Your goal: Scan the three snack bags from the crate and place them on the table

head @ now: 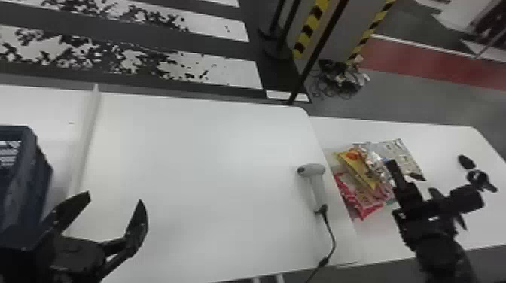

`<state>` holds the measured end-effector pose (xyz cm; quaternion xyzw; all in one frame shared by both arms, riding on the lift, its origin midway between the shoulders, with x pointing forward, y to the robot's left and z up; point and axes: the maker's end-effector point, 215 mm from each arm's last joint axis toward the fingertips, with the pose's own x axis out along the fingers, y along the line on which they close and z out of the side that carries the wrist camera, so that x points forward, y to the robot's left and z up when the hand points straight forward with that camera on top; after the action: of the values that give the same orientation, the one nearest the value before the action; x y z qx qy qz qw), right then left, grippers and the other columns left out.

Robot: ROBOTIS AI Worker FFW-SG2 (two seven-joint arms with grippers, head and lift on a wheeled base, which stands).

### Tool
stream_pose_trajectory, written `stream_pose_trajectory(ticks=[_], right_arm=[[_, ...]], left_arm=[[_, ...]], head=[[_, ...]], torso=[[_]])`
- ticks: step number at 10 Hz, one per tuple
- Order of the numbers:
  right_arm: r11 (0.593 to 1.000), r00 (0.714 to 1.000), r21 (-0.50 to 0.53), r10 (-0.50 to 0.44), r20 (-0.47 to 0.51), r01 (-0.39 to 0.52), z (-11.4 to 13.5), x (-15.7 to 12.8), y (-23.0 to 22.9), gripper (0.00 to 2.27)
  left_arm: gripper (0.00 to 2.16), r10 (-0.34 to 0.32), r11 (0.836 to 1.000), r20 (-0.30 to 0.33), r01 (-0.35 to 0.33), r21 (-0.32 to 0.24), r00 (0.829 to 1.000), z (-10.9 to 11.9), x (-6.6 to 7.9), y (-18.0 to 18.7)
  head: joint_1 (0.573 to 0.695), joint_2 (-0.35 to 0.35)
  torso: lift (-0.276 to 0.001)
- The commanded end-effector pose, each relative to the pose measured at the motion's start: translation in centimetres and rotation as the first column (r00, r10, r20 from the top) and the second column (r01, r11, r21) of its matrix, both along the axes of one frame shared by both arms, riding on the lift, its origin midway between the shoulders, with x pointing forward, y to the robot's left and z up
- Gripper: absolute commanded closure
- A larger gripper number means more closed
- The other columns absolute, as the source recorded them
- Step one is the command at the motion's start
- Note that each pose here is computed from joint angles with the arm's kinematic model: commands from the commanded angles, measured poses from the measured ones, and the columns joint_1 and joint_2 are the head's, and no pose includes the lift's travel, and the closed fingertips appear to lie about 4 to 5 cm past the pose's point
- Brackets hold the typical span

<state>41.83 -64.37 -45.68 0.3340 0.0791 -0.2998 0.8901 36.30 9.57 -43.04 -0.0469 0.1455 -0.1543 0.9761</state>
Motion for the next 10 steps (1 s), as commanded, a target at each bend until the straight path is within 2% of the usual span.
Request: stream_pose_trajectory(ticks=[1, 3, 5, 6, 8, 10], right_arm=[[0.993, 0.995, -0.054, 0.101, -0.003, -0.101, 1.2, -0.4, 4.4, 0.06], [0.948, 0.966, -0.193, 0.259, 0.004, -0.253, 3.8, 0.1, 11.7, 0.06], [0.861, 0.932, -0.406, 0.358, 0.054, -0.307, 8.2, 0.6, 19.2, 0.07], [0.826, 0.917, -0.469, 0.391, 0.076, -0.313, 9.3, 0.5, 22.2, 0.07], [0.785, 0.893, -0.534, 0.434, 0.115, -0.313, 10.2, -0.2, 27.8, 0.07], [0.751, 0.862, -0.567, 0.490, 0.134, -0.339, 10.2, -2.3, 32.2, 0.07]], left_arm=[[0.02, -0.002, 1.000, 0.003, 0.002, -0.002, 1.000, 0.1, 0.0, -0.2], [0.02, -0.006, 1.000, 0.007, 0.006, -0.006, 1.000, 0.4, 0.1, -0.4], [0.02, 0.002, 1.000, 0.005, -0.002, -0.004, 1.000, 0.3, 0.0, -0.2], [0.02, 0.016, 1.000, 0.005, -0.016, -0.001, 1.000, 0.4, 0.0, 0.1], [0.02, 0.056, 0.998, 0.051, -0.056, -0.005, 0.997, 1.7, -0.2, 1.4], [0.02, 0.071, 0.997, 0.051, -0.071, -0.002, 0.996, 2.2, -0.9, 2.3]], head=[[0.695, -0.350], [0.695, -0.350], [0.695, -0.350], [0.695, -0.350], [0.695, -0.350], [0.695, -0.350]], torso=[[-0.062], [-0.062], [-0.062], [-0.062], [-0.062], [-0.062]])
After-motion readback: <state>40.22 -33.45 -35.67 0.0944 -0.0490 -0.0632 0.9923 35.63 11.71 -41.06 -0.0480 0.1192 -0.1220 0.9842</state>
